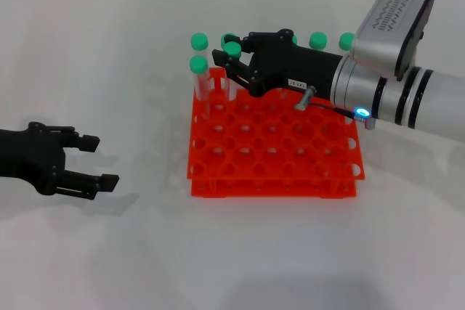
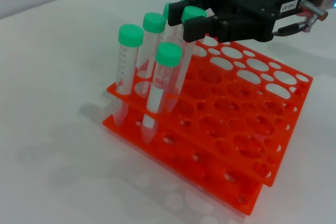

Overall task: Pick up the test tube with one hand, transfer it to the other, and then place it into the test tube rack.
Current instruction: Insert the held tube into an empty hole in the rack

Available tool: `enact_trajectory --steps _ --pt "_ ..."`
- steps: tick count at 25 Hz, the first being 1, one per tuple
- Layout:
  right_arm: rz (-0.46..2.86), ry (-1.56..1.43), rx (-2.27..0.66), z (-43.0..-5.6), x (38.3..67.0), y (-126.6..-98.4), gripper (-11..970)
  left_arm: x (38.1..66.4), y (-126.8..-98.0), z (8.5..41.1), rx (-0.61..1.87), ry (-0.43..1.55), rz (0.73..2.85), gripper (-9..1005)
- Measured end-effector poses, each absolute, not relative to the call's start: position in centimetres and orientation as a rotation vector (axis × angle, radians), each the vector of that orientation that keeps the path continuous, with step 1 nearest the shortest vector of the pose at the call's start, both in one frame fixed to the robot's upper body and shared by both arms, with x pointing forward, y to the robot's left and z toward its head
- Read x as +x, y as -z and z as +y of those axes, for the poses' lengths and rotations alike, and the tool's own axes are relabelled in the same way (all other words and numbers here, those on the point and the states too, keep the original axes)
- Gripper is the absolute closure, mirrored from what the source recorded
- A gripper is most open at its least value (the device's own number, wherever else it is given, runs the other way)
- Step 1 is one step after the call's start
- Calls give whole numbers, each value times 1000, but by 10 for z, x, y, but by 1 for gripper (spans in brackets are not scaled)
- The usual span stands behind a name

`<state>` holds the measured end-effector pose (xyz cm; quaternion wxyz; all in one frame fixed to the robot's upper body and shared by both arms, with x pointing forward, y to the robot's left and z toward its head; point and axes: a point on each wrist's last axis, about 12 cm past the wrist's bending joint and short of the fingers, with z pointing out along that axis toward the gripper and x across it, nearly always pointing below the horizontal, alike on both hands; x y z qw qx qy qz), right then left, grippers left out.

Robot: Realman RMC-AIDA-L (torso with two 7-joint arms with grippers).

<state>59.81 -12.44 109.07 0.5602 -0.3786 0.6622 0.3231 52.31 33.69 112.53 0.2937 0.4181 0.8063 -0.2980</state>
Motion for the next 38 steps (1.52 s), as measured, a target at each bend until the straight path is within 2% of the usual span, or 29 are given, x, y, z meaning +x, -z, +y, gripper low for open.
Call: enact_trajectory --steps 35,38 --pt "1538 -770 -913 -120 599 -1095 632 523 -1123 338 1111 791 2146 120" --pt "1535 -770 -917 -120 599 -1095 604 524 -1123 338 1112 794 2147 120"
